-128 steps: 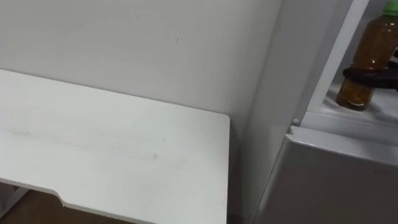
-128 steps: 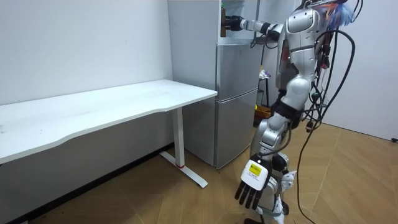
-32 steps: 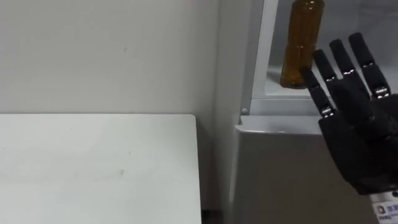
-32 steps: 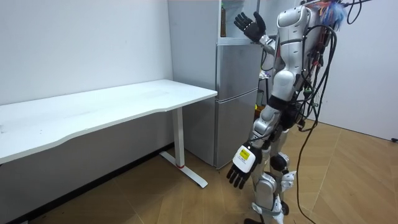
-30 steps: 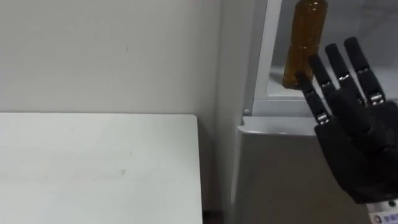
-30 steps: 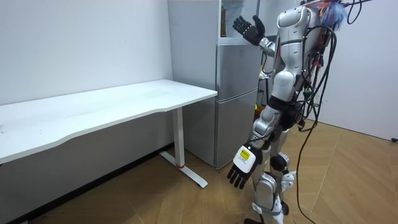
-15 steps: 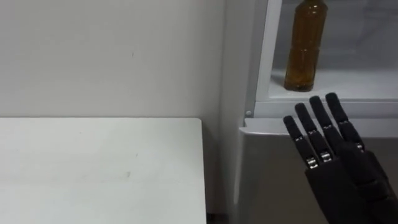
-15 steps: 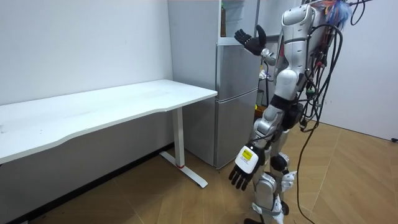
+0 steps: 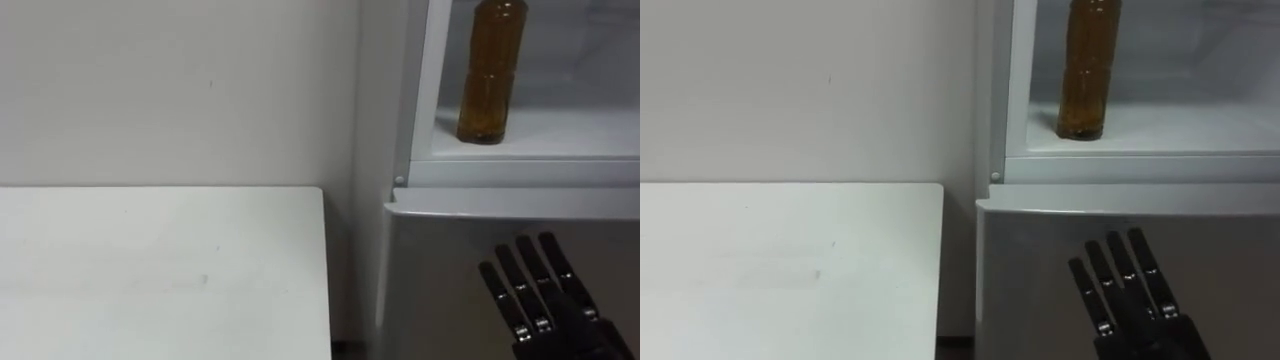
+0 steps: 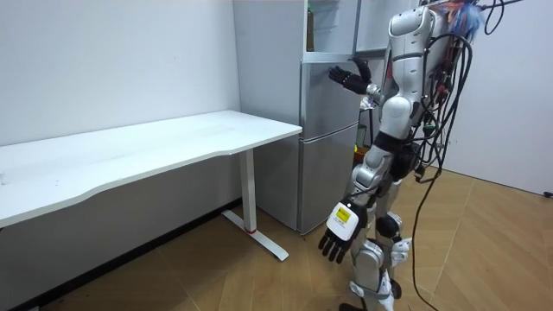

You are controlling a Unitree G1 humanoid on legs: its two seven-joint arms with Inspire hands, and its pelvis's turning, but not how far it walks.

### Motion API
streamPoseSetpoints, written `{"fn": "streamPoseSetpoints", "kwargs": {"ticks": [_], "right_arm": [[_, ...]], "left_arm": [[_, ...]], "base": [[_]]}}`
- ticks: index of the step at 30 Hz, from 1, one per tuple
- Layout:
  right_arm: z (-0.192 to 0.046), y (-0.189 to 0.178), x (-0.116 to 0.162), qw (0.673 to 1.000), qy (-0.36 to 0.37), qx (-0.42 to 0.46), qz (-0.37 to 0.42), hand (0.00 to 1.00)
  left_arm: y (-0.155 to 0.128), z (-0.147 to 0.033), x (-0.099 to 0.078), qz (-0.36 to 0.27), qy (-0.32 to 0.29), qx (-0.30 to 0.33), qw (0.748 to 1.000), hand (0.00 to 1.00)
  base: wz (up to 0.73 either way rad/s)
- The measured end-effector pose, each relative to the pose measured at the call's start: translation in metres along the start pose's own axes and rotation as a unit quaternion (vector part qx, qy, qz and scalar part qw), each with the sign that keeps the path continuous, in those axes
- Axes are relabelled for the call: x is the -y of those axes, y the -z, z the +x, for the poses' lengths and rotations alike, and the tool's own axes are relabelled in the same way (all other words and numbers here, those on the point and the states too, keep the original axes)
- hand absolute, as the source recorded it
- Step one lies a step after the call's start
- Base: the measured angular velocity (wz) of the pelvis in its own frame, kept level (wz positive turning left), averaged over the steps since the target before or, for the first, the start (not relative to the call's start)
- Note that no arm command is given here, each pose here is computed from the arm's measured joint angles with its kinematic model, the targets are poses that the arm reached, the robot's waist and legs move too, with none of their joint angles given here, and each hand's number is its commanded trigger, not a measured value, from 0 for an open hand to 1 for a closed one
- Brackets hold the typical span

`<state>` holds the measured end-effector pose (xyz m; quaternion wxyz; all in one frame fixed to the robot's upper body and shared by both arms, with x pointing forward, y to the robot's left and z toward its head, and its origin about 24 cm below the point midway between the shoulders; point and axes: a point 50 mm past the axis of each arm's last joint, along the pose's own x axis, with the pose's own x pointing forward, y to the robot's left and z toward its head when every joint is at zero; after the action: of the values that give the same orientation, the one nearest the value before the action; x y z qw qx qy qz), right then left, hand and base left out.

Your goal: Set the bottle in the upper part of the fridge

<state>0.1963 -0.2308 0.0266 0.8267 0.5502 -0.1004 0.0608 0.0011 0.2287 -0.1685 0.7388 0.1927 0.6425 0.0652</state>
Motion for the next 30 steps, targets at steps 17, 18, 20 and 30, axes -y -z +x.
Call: {"fn": "streamPoseSetpoints", "kwargs": {"ticks": [17,18,20,30], "right_arm": [[-0.061,-0.021,0.067,0.974,0.214,0.073,0.019,0.0],[-0.063,-0.023,0.069,0.97,0.226,0.085,0.022,0.0],[-0.066,-0.027,0.071,0.965,0.242,0.1,0.023,0.0],[-0.08,-0.064,0.085,0.907,0.375,0.193,0.023,0.0]], "left_arm": [[0.0,0.001,-0.011,-0.031,-0.018,0.006,0.999,0.0],[-0.001,0.001,-0.011,-0.037,-0.018,0.006,0.999,0.0],[-0.002,0.002,-0.011,-0.043,-0.019,0.009,0.999,0.0],[0.012,-0.001,-0.021,-0.066,-0.063,-0.001,0.996,0.0]], "base": [[0.0],[0.0],[0.0],[-0.02]]}}
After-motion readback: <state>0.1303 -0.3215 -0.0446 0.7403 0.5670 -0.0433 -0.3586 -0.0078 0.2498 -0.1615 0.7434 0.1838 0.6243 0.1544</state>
